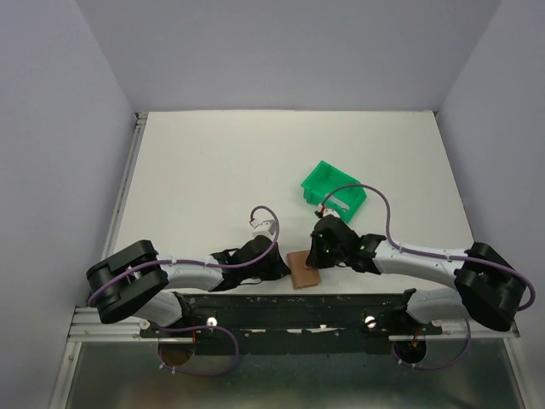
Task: Put the credit cards into the card holder
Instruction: Close the card holder at the corner of the board, then reset both arms
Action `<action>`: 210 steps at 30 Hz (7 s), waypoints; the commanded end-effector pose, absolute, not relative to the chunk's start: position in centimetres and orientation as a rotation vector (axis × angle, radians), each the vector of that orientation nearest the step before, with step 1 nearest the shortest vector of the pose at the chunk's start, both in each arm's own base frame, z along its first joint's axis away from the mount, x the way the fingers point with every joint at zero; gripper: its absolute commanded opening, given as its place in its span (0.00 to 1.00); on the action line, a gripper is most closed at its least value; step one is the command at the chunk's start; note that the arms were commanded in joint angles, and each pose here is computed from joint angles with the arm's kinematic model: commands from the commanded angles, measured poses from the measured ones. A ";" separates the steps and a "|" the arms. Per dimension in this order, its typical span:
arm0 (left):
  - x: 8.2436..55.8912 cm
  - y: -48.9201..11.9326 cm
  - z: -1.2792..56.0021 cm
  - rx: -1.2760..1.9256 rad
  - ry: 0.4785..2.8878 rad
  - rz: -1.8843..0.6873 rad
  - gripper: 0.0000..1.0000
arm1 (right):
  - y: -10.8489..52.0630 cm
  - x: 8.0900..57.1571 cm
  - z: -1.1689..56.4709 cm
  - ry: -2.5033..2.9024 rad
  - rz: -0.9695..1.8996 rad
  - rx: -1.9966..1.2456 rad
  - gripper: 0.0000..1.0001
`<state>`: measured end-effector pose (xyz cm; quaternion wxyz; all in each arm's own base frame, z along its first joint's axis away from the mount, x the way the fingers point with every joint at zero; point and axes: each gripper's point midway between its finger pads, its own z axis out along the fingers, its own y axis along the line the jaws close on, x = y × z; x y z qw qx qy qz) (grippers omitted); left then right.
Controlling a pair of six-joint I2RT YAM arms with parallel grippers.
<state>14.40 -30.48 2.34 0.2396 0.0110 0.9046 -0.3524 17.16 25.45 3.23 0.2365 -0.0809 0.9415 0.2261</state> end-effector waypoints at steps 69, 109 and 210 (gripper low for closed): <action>13.7 -30.3 1.4 0.058 2.518 -0.940 0.00 | 24.6 15.5 4.0 2.558 0.680 -0.219 0.22; 13.5 -30.4 1.1 0.060 2.524 -0.947 0.00 | 24.7 14.9 1.8 2.703 0.585 -0.278 0.15; 14.2 -16.8 10.6 -0.203 2.258 -0.671 0.99 | 13.4 12.6 10.1 2.348 0.454 0.045 1.00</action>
